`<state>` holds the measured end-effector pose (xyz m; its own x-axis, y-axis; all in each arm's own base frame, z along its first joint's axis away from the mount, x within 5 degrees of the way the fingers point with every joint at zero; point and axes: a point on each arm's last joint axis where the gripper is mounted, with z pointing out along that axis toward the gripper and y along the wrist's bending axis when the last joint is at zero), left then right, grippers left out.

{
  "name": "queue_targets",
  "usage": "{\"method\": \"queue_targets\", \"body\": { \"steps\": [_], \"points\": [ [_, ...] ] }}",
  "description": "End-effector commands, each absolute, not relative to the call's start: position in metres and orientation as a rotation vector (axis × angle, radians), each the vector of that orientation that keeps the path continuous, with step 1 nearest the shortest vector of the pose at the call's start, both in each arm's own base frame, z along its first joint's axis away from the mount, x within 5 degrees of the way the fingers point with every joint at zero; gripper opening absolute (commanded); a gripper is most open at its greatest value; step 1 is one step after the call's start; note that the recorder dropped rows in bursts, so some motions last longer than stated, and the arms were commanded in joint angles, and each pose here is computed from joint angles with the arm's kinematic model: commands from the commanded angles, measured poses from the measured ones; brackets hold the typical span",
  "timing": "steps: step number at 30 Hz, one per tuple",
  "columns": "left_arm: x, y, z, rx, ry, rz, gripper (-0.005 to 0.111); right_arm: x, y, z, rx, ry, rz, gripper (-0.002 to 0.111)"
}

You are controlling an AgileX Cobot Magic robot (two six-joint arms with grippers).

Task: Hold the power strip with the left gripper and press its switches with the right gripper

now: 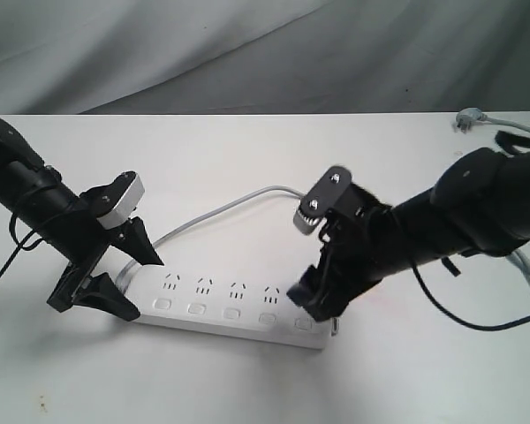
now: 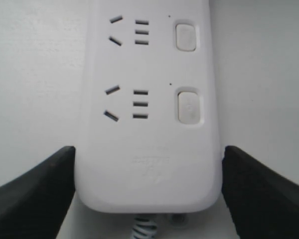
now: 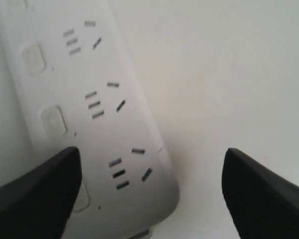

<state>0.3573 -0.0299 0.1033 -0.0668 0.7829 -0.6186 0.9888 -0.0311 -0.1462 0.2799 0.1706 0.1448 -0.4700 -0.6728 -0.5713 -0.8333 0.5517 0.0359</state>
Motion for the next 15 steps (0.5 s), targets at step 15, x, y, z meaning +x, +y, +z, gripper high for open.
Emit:
{"method": "queue_targets", "body": {
  "steps": [15],
  "points": [
    [0.358,-0.031,0.105,1.867,1.885,-0.809,0.036,0.21,0.105,0.374,-0.588,1.584,0.188,0.042]
  ]
}}
